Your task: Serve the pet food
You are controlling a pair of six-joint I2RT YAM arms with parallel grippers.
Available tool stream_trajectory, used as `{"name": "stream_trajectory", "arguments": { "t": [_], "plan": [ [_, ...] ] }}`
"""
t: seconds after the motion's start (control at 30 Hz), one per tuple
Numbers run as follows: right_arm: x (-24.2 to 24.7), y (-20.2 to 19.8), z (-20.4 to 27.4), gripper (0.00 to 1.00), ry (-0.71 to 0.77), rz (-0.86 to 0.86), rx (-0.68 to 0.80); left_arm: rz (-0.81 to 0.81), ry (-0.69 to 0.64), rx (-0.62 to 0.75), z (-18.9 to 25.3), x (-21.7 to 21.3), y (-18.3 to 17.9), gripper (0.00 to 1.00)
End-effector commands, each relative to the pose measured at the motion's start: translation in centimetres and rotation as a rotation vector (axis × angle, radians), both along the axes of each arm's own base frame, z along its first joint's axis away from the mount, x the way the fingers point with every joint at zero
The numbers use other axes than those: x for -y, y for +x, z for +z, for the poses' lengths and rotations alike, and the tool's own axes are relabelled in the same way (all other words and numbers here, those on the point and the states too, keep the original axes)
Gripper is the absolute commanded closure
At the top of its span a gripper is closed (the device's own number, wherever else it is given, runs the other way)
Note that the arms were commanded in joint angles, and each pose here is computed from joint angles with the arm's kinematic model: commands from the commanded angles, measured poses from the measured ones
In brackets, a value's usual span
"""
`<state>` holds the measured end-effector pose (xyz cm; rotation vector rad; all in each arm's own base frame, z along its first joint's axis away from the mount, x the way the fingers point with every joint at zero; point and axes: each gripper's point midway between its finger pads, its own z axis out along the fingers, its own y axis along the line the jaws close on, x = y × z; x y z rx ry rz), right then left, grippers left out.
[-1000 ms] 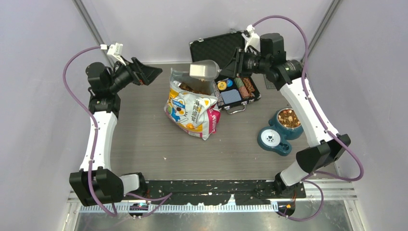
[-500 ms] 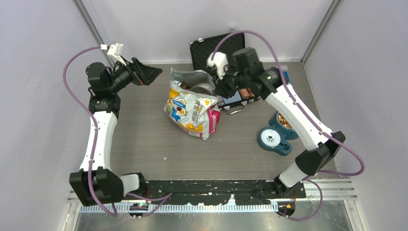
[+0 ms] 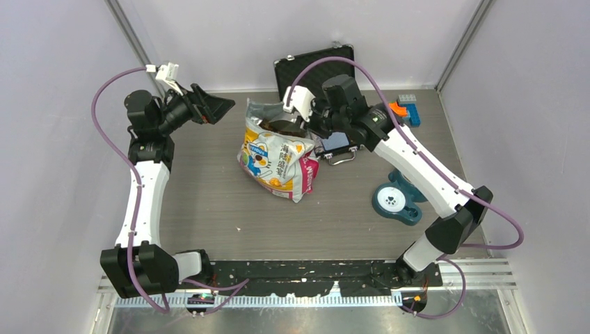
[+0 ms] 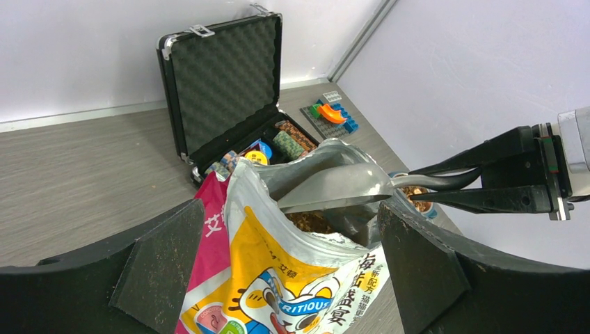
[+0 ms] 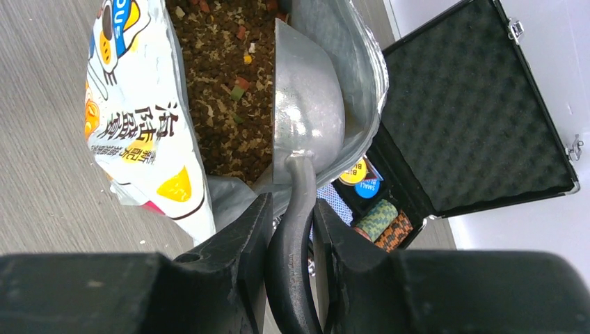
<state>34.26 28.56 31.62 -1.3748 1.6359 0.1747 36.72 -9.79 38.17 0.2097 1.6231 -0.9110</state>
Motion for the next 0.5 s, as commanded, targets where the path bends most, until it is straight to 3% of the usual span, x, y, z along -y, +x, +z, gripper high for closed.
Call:
{"name": "stream_trajectory", "arguments": {
  "t": [0.0, 0.2, 0.47],
  "plan": [
    [-0.3, 1.3, 2.2, 0.95, 0.030, -0.051, 0.040, 0.008, 0.024, 0.063, 1.6, -0.2, -0.7, 0.01],
    [-0.8, 2.6, 2.3, 0.95, 0.039, -0.177, -0.090, 0.007, 0.020, 0.054, 1.4, -0.2, -0.5, 0.01],
    [-2.1, 2.7, -4.3, 0.95, -0.028, -0.229, -0.300, 0.017, 0.027, 0.048, 1.0, -0.4, -0.1, 0.01]
  ]
}}
